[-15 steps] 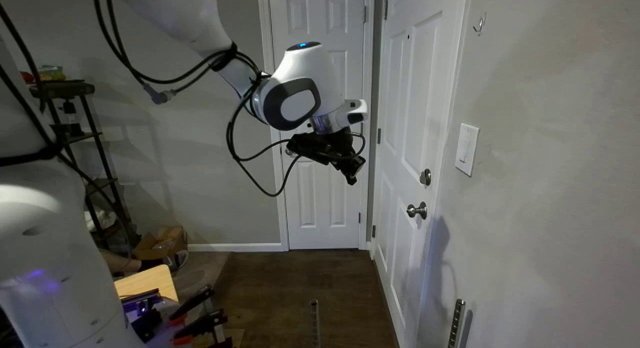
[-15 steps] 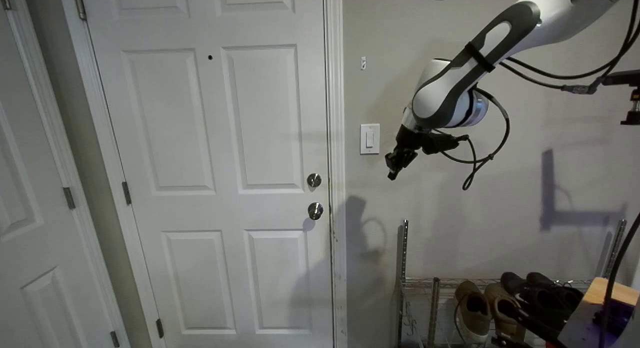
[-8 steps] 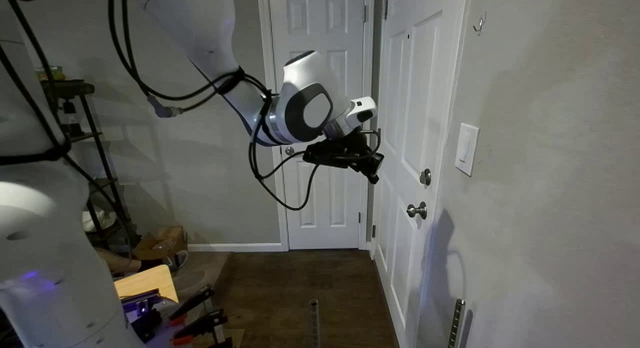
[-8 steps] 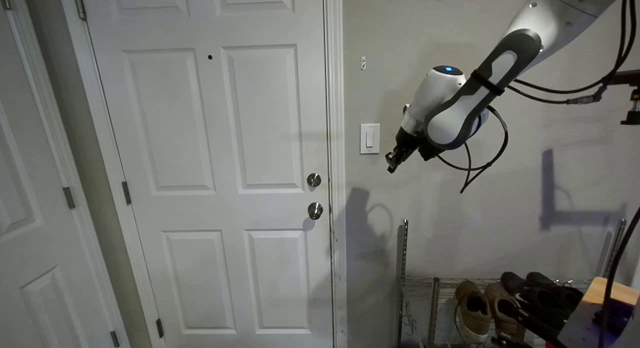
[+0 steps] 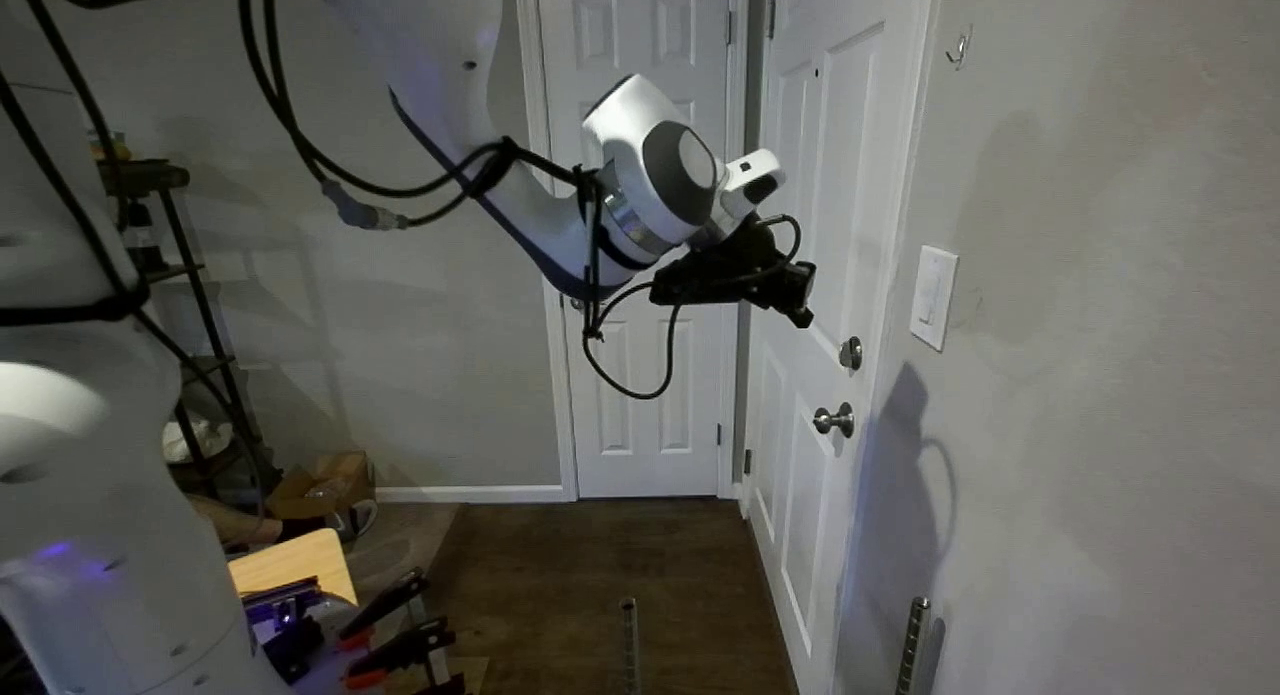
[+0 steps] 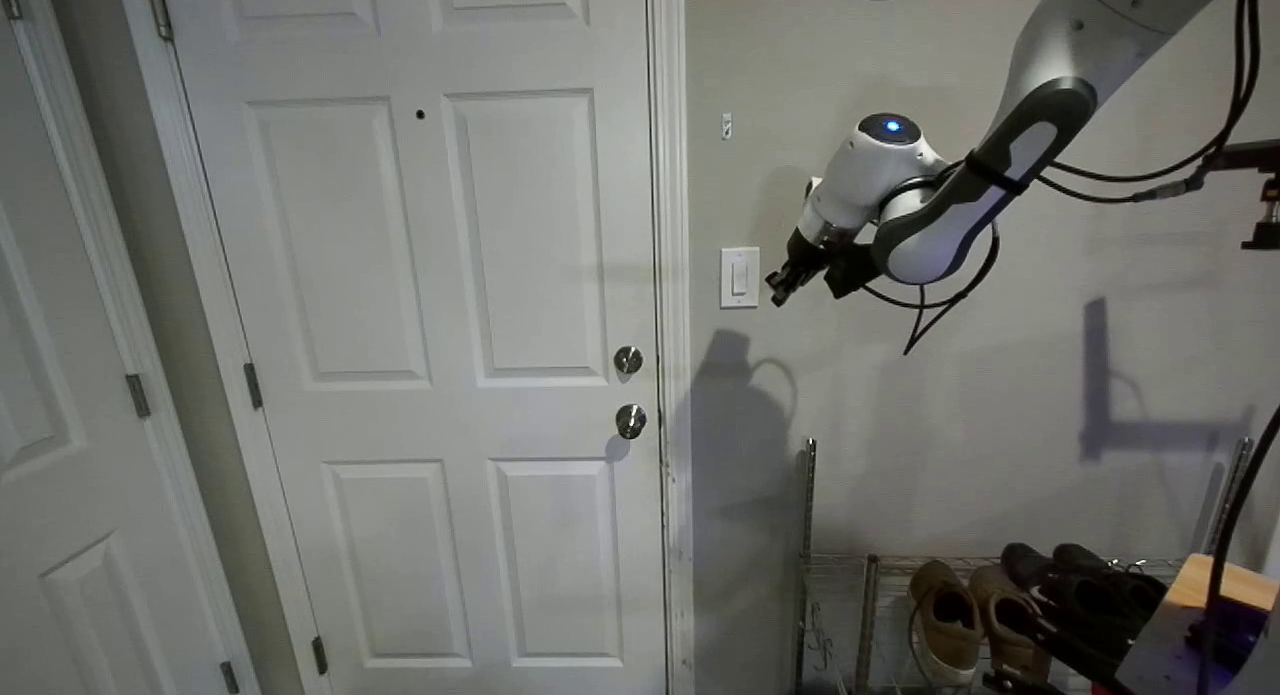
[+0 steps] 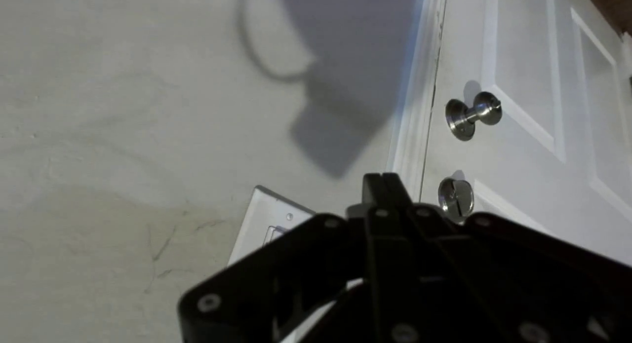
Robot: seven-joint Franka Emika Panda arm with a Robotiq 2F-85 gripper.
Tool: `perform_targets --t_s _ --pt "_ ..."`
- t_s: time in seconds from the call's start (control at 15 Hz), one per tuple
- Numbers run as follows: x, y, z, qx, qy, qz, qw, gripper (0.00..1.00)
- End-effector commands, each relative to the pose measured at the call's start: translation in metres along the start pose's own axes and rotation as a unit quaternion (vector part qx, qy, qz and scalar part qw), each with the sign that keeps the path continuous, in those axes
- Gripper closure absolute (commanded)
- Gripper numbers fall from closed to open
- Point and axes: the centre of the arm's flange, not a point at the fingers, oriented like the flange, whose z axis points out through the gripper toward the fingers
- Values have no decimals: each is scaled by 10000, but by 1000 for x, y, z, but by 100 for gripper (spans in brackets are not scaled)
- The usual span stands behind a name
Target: Switch the light off
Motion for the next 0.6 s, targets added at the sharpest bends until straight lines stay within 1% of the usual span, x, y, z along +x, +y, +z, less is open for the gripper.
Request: perform_targets --t_s 0.0,0.33,0.53 --pt "-3 -22 19 -102 133 144 9998 96" --pt "8 -42 36 -67 223 288 9993 96" --pt "15 -46 43 -91 345 375 9987 96"
